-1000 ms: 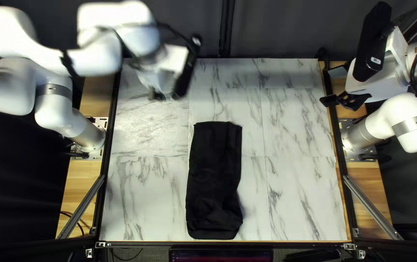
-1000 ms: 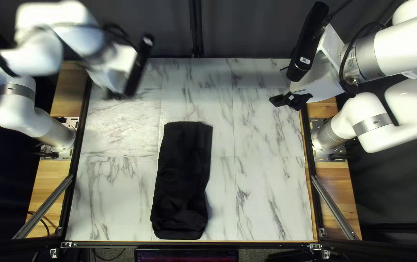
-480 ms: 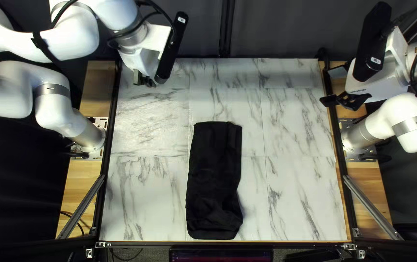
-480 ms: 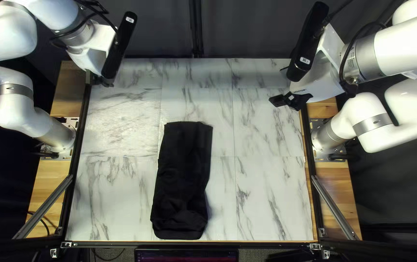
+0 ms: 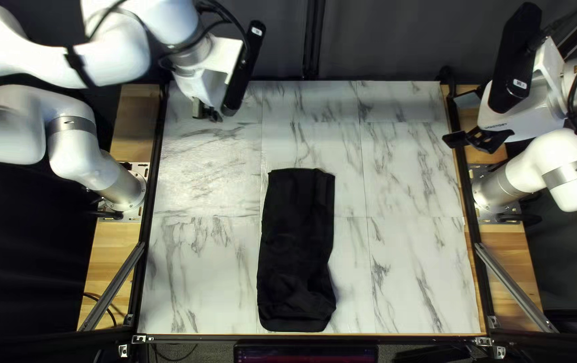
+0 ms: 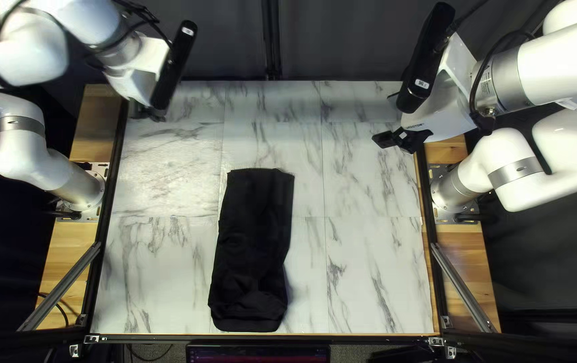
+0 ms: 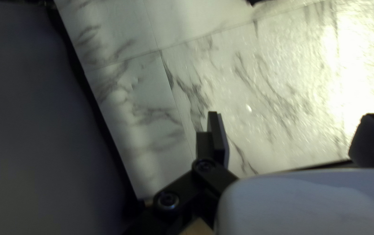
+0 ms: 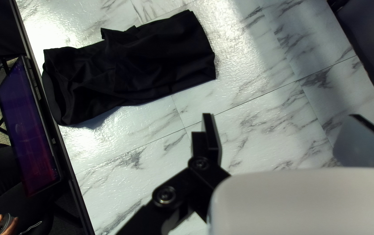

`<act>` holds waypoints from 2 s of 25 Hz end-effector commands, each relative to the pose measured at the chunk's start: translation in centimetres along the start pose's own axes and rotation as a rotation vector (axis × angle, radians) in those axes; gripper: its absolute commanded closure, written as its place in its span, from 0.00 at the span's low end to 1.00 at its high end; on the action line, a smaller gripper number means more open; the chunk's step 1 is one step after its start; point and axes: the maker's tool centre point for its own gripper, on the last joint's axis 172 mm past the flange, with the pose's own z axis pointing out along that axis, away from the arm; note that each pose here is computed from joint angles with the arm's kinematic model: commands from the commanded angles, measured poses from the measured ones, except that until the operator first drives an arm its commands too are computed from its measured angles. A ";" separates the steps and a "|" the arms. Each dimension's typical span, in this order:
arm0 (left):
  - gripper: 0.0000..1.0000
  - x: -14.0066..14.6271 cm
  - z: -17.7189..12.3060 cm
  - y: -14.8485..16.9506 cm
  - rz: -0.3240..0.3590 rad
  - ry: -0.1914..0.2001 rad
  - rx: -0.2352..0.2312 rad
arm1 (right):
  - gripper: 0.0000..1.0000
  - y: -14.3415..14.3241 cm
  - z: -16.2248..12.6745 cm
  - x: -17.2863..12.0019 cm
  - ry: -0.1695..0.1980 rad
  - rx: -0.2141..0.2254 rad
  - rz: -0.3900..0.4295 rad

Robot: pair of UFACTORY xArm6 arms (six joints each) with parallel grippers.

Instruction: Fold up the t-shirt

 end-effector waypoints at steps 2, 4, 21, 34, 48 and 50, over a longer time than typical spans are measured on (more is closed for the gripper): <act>0.00 0.1 1.1 0.0 0.034 0.004 0.020 | 0.00 0.0 0.0 0.0 0.000 0.000 0.000; 0.00 0.1 1.1 0.0 0.034 0.004 0.020 | 0.00 0.0 0.0 0.0 0.000 0.000 0.000; 0.00 0.1 1.1 0.0 0.034 0.004 0.020 | 0.00 0.0 0.0 0.0 0.000 0.000 0.000; 0.00 0.1 1.1 0.0 0.034 0.004 0.020 | 0.00 0.0 0.0 0.0 0.000 0.000 0.000; 0.00 3.0 15.7 4.0 0.320 0.002 0.093 | 0.00 0.0 0.0 0.0 0.000 0.000 0.000; 0.00 3.0 15.7 4.0 0.320 0.002 0.093 | 0.00 0.0 0.0 0.0 0.000 0.000 0.000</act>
